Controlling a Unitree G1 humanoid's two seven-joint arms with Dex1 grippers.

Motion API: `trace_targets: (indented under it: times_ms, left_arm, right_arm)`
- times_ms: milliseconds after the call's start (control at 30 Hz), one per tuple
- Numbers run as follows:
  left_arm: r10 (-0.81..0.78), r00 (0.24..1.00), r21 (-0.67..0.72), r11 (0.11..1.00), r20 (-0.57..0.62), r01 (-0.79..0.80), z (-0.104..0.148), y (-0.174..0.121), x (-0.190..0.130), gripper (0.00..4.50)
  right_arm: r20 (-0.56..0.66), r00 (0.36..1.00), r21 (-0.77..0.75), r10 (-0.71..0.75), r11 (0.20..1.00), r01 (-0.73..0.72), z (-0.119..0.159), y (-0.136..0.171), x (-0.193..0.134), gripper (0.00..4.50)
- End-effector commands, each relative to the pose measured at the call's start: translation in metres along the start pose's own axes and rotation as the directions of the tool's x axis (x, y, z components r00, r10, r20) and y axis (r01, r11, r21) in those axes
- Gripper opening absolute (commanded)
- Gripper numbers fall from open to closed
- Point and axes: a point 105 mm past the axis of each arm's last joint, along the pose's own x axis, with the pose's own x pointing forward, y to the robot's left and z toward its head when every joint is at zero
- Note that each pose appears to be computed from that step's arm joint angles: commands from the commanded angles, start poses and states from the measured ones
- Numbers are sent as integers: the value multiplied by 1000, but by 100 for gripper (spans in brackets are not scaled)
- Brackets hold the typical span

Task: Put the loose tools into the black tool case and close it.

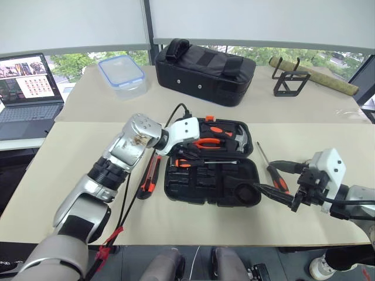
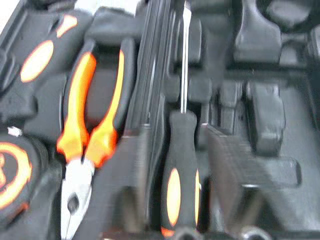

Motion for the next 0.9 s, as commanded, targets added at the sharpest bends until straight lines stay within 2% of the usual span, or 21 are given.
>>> trace_targets:
  times_ms: [33,133,200,267,367,500,567,667,867,900]
  left_arm:
    - [3,1000,34,999,-7,-3,2,4,3,4]
    - [-18,999,36,999,-35,19,-5,1,10,4]
    - [-42,993,42,998,-113,47,-20,-3,15,4]
    - [-34,985,69,997,-170,47,-32,-3,19,4]
    - [-13,978,104,994,-207,35,-45,-1,27,4]
    - [23,985,112,994,-172,-4,-41,5,26,4]
    - [34,995,54,998,-91,-29,-27,10,18,4]
    - [15,997,-66,998,81,-10,-1,13,-5,75]
    - [-67,941,-67,993,331,95,29,-10,-56,305]
    - [-74,931,-65,992,357,104,31,-14,-64,342]
  right_arm:
    - [30,1000,-41,-4,999,5,13,-1,-2,450]
    - [31,999,-38,-16,999,17,14,-3,-2,450]
    - [16,998,-35,-58,998,58,10,-9,-2,450]
    - [-2,992,-35,-125,992,125,5,-20,-3,450]
    - [-66,950,5,-306,952,307,-17,-46,-5,450]
    - [-120,904,35,-409,909,416,-35,-60,-8,450]
    - [-139,899,63,-415,902,427,-42,-61,-7,450]
    - [-168,898,106,-407,898,427,-56,-58,0,450]
    - [-218,889,142,-402,888,437,-78,-57,13,450]
    - [-225,888,155,-402,885,440,-81,-58,14,425]
